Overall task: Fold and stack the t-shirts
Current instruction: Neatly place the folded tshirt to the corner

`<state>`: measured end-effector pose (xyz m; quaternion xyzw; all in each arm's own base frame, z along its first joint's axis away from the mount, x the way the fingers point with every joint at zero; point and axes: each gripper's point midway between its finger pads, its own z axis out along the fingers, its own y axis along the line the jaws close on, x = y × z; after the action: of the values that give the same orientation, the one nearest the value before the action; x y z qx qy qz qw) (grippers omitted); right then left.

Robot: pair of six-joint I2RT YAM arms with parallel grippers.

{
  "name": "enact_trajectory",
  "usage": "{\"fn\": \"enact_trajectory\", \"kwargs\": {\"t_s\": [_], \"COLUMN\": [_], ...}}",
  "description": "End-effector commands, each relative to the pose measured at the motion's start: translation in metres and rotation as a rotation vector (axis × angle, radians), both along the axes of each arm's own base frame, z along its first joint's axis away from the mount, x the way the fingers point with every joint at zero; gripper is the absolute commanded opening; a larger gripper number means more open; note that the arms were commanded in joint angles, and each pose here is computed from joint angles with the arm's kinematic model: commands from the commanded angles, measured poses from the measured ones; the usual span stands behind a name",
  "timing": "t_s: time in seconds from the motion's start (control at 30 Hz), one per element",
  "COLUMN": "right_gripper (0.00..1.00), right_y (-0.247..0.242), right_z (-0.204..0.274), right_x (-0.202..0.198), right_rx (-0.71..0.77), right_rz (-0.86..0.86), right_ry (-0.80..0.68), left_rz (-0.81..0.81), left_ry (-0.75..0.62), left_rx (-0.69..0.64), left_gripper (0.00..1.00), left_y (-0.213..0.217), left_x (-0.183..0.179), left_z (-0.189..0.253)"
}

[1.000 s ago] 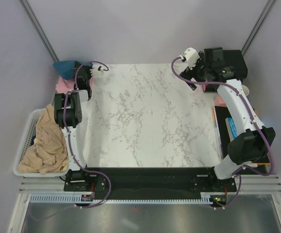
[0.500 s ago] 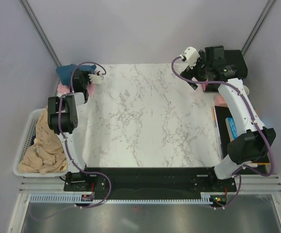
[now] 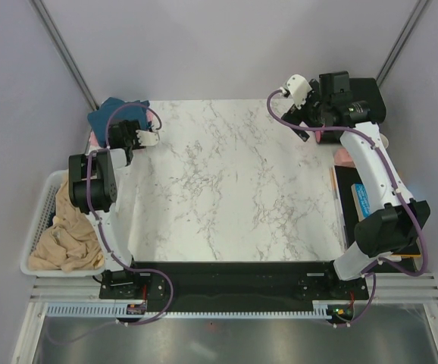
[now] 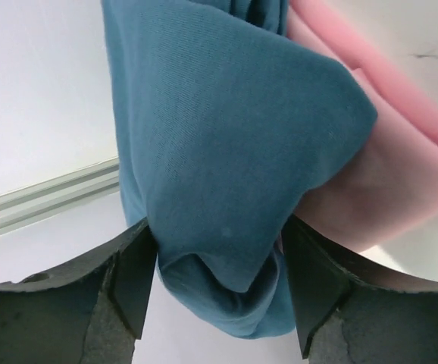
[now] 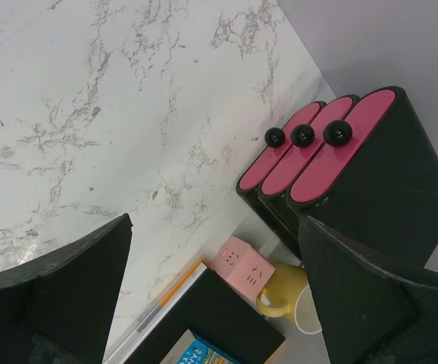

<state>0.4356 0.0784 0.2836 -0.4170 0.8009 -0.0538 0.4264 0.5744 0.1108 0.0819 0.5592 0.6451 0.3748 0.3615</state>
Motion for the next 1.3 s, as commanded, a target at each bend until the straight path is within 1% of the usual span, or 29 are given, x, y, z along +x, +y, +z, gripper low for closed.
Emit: {"fn": "enact_trajectory", "kwargs": {"t_s": [0.0,0.03,0.13,0.2,0.3,0.4,0.47,0.5,0.57,0.6,0.67,0.7,0.73,0.77,0.8,0.83,0.87,0.9,0.93,1.0,1.07,1.13,1.17,1.23,1.27], "right_gripper": [0.98,0.98,0.98,0.98,0.98,0.98,0.98,0.98,0.98,0.98,0.98,0.98,0.98,0.98,0.98,0.98,0.98,0.98,0.97,0.98,0.98,0.98,0.98,0.98,0.98], "right_y": [0.003,0.003,0.006,0.007,0.009,0.011,0.011,0.011,0.013,0.013,0.015,0.016,0.017,0.019,0.018,0.021,0.022,0.021,0.022,0.022,0.022,0.023,0.023,0.022,0.02], "right_z": [0.021,0.02,0.017,0.016,0.014,0.014,0.017,0.017,0.016,0.015,0.013,0.013,0.011,0.01,0.01,0.009,0.009,0.01,0.007,0.008,0.007,0.006,0.006,0.006,0.007], "right_x": [-0.001,-0.002,-0.005,-0.006,-0.008,-0.01,-0.011,-0.01,-0.012,-0.011,-0.011,-0.01,-0.009,-0.009,-0.008,-0.007,-0.007,-0.006,-0.006,-0.004,-0.004,-0.003,-0.003,-0.002,-0.002], "right_rx": [0.0,-0.004,-0.006,-0.012,-0.025,-0.031,-0.033,-0.03,-0.027,-0.024,-0.017,-0.015,-0.011,-0.005,-0.003,-0.001,0.0,-0.002,-0.004,-0.006,-0.009,-0.013,-0.015,-0.03,-0.035], "right_rz": [0.007,0.007,0.017,0.024,0.04,0.049,0.051,0.053,0.057,0.059,0.061,0.063,0.065,0.069,0.067,0.07,0.073,0.072,0.073,0.071,0.071,0.074,0.071,0.076,0.073], "right_ry": [-0.046,-0.044,-0.034,-0.03,-0.022,-0.013,-0.018,-0.021,-0.017,-0.015,-0.01,-0.012,-0.006,-0.005,-0.006,0.0,0.0,-0.004,0.002,0.0,0.003,0.003,0.001,-0.001,-0.005], "left_rz": [-0.022,-0.012,-0.014,-0.028,-0.057,-0.074,-0.078,-0.054,-0.032,-0.008,0.059,0.096,0.118,0.17,0.19,0.214,0.245,0.253,0.26,0.27,0.27,0.254,0.253,0.241,0.234], "left_ry": [-0.014,-0.029,-0.046,-0.018,0.051,0.066,0.042,0.035,0.008,-0.038,-0.108,-0.137,-0.219,-0.256,-0.282,-0.3,-0.308,-0.342,-0.345,-0.385,-0.373,-0.378,-0.342,-0.295,-0.244], "left_rx": [-0.046,-0.061,-0.093,-0.121,-0.176,-0.225,-0.26,-0.3,-0.328,-0.35,-0.346,-0.357,-0.348,-0.333,-0.333,-0.322,-0.31,-0.301,-0.292,-0.289,-0.286,-0.277,-0.268,-0.225,-0.205], "left_gripper": [0.77,0.8,0.81,0.81,0.82,0.82,0.82,0.82,0.82,0.81,0.81,0.79,0.76,0.72,0.54,0.41,0.21,0.02,0.02,0.02,0.02,0.02,0.02,0.02,0.02], "left_y": [-0.005,-0.005,-0.008,-0.014,-0.027,-0.037,-0.042,-0.042,-0.042,-0.04,-0.027,-0.021,-0.013,-0.003,0.002,0.007,0.014,0.017,0.019,0.023,0.023,0.022,0.021,0.02,0.017], "left_x": [-0.005,-0.005,-0.008,-0.015,-0.036,-0.058,-0.068,-0.072,-0.076,-0.073,-0.067,-0.061,-0.052,-0.048,-0.04,-0.031,-0.027,-0.019,-0.01,0.003,0.013,0.023,0.027,0.03,0.03], "left_z": [0.021,0.027,0.044,0.048,0.051,0.07,0.092,0.096,0.108,0.118,0.127,0.121,0.134,0.135,0.136,0.128,0.123,0.131,0.12,0.129,0.117,0.118,0.099,0.084,0.063]}}
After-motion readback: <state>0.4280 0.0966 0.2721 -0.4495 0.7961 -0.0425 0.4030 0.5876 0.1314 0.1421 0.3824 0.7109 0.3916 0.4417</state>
